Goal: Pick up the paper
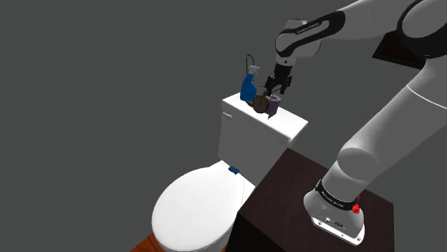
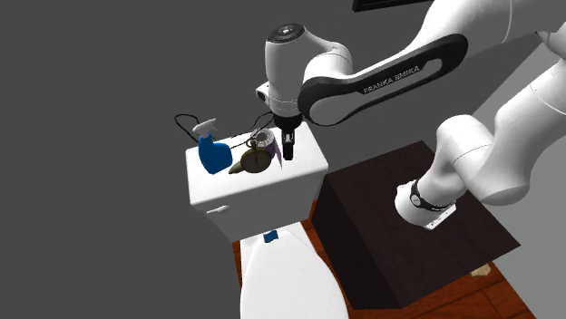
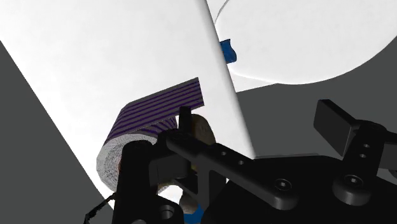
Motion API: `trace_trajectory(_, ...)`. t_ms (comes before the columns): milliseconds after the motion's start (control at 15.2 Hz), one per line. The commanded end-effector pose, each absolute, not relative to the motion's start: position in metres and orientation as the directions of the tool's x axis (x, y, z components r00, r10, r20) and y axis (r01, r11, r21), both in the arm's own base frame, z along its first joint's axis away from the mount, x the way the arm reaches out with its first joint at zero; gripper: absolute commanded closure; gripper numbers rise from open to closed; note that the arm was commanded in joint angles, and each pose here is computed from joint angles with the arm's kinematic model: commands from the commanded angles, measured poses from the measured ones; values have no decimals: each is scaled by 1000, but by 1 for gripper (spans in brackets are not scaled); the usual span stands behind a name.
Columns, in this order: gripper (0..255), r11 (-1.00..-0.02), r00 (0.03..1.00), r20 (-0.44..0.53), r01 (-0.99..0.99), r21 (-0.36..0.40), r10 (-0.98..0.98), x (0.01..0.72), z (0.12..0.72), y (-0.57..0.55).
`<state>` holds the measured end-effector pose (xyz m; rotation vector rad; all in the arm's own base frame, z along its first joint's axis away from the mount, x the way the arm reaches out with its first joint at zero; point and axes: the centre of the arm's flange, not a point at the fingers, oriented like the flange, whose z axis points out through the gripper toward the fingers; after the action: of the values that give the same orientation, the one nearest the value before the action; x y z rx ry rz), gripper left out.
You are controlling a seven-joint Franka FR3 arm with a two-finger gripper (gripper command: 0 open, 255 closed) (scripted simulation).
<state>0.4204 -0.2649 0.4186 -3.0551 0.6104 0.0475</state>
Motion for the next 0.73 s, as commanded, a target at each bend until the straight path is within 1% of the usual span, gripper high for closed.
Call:
trace_trajectory(0,0,-914,914,-31,-406,-15,-405,426,409,-293)
trace_trajectory(462,0,-878,877,-22,-479,-3,-479,440,374,-375)
trace_trajectory(660,0,-875,875,-21,-485,-2,-484,440,361,-381)
